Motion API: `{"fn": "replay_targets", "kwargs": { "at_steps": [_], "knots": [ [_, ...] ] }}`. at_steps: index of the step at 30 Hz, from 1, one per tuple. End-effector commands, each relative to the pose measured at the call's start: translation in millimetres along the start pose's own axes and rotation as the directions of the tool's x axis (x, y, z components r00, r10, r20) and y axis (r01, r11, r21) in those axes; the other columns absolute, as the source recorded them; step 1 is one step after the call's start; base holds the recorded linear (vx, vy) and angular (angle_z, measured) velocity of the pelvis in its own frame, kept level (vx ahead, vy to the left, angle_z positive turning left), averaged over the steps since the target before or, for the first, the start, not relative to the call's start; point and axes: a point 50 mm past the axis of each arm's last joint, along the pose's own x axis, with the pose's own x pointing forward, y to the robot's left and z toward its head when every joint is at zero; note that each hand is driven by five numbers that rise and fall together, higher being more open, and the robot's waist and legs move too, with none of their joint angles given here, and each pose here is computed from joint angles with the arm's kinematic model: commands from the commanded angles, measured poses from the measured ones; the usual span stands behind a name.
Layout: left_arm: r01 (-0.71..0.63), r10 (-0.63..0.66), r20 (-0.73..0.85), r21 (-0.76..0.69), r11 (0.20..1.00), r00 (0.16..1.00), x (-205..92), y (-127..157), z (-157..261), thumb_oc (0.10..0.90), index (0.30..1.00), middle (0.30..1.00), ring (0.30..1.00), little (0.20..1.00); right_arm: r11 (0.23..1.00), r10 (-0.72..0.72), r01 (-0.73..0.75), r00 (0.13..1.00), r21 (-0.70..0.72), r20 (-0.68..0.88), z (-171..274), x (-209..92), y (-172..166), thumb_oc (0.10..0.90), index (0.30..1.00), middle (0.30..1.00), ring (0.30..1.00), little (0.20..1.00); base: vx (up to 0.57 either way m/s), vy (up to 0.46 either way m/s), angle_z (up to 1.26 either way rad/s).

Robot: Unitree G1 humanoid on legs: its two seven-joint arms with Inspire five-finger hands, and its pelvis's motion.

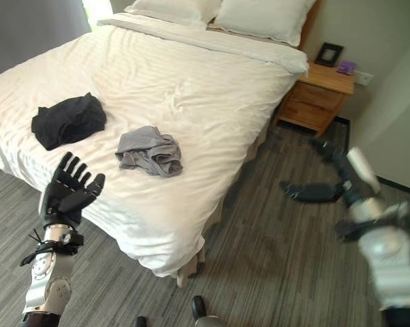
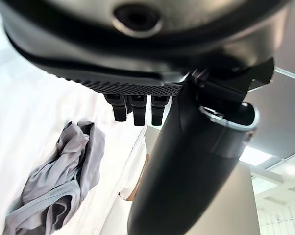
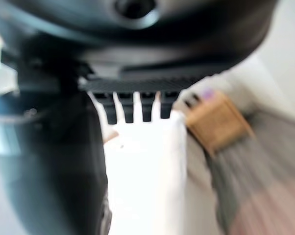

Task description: Pick up bed clothes into laundry basket.

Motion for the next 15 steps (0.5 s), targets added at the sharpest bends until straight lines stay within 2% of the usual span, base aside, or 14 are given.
{"fn": "replay_targets", "kwargs": {
  "at_steps": [1,6,9,15],
  "knots": [
    [0.143,-0.153,0.207,0.063,0.988,0.966,22,-12,52,0.800,0.900,0.900,0.900,0.900,0.995,-0.086,0.098,0.962,-0.034,0.259,58,20,-20,0.800,0.900,0.900,0.900,0.900,0.02,-0.058,-0.01],
    [0.154,-0.159,0.170,0.046,0.987,0.972,19,-13,45,0.800,0.900,0.900,0.900,0.900,0.980,-0.039,0.100,0.943,-0.171,0.331,95,45,-29,0.800,0.900,0.900,0.900,0.900,0.01,-0.040,0.07],
    [0.150,-0.156,0.145,0.051,0.987,0.977,18,-9,41,0.800,0.900,0.900,0.900,0.900,0.973,-0.052,0.119,0.948,-0.199,0.313,101,59,-34,0.800,0.900,0.900,0.900,0.900,0.01,-0.043,0.29],
    [0.096,-0.105,0.155,0.064,0.993,0.982,13,1,44,0.800,0.900,0.900,0.900,0.900,0.977,-0.023,0.094,0.939,-0.191,0.344,113,64,-23,0.800,0.900,0.900,0.900,0.900,0.01,-0.025,0.20]
  ]
}}
